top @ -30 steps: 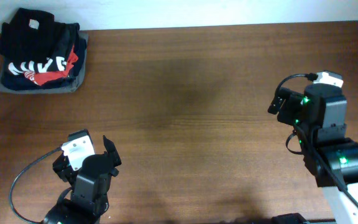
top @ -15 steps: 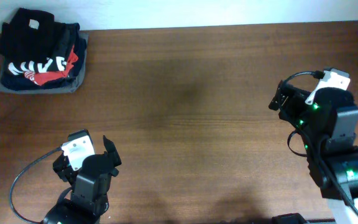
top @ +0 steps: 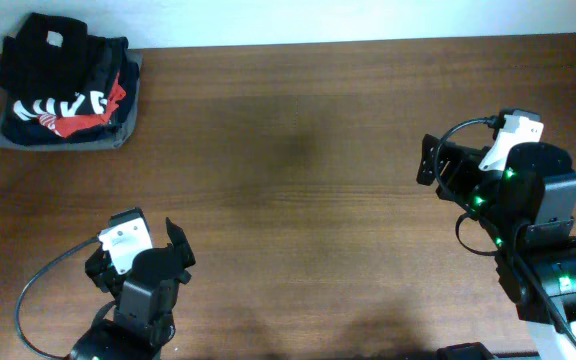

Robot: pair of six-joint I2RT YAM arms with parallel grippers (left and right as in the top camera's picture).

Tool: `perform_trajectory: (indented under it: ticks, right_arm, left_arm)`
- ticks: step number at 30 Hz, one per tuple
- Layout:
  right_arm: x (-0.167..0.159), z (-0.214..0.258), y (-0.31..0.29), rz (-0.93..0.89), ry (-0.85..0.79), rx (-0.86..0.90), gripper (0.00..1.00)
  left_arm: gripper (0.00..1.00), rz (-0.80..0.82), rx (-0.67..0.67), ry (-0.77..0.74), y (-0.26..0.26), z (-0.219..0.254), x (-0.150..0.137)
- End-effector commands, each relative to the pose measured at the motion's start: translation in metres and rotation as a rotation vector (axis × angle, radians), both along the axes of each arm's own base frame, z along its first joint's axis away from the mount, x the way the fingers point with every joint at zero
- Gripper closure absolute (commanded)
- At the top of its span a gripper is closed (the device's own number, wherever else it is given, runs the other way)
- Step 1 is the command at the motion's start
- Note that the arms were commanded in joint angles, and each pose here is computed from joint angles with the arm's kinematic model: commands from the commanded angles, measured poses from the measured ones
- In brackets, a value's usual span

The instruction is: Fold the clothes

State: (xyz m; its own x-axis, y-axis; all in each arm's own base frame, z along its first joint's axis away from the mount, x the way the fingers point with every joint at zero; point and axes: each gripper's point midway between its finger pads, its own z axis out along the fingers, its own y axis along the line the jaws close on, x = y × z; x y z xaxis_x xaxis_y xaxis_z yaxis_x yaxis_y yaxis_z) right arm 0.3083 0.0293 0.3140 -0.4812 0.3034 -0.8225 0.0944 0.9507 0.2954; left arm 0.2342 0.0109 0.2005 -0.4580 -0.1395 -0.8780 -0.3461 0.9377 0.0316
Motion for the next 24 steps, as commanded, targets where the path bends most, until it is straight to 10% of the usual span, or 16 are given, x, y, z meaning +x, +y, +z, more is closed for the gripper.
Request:
perform_trajectory:
  ticks: [1, 24]
  right_arm:
    - [0.0, 0.0, 0.007, 0.028, -0.004, 0.023, 0.01]
    - [-0.002, 0.0, 0.021, 0.22, -0.028, -0.147, 0.01]
  left_arm:
    - [0.01, 0.014, 0.003, -0.008, 0.003, 0.001, -0.001]
    - [0.01, 0.014, 0.003, -0.008, 0.003, 0.001, -0.001]
